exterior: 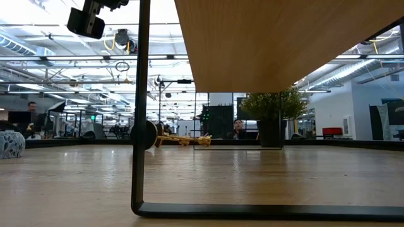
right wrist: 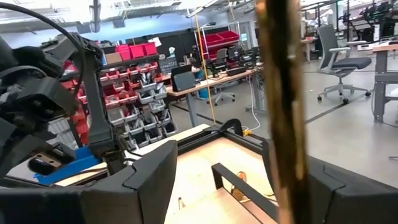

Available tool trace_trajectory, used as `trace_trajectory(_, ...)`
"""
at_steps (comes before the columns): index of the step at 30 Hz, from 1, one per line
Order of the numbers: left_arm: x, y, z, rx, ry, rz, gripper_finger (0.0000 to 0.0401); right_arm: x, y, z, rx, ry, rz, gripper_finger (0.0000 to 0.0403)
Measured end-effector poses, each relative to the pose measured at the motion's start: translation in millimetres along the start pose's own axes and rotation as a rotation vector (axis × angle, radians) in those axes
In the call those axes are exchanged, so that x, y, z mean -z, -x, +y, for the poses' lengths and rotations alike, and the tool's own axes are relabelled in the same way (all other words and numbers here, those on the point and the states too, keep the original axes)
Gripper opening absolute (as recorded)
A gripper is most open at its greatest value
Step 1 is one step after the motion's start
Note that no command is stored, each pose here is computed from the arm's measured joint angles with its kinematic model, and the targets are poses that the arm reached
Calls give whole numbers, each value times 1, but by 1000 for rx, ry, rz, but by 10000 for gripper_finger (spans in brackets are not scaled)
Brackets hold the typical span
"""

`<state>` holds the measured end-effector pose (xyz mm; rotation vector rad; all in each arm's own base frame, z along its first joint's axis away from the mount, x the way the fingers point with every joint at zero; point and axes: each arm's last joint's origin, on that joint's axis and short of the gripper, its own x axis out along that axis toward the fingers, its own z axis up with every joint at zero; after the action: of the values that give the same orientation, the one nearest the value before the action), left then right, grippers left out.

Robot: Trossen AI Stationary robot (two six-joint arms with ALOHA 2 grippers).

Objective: Pick & Place candle stick holders
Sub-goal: Put the right gold candle holder on the shelf

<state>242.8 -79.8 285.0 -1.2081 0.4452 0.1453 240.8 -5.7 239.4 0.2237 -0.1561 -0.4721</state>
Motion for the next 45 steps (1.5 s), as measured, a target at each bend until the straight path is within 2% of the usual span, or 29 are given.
trace_trajectory(9, 0, 0, 0, 0, -8, 0, 3, -1, -3, -7, 29, -50, -9, 235)
trace_trajectory(15, 0, 0, 0, -1, -11, 1, 19, 1, -5, -6, 27, -52, -11, 235)
trace_trajectory(25, 0, 0, 0, -2, -11, 1, 8, 1, -7, -7, 8, -66, -23, 235)
trace_trajectory(29, 0, 0, 0, -2, -11, 1, 19, 0, -8, -9, 15, -103, -36, 235)
trace_trajectory(36, 0, 0, 0, -1, -10, 1, 3, -6, -9, -9, 8, -140, -83, 235)
trace_trajectory(45, 0, 0, 0, -2, -10, 2, 16, -8, -8, -9, 1, -180, -102, 235)
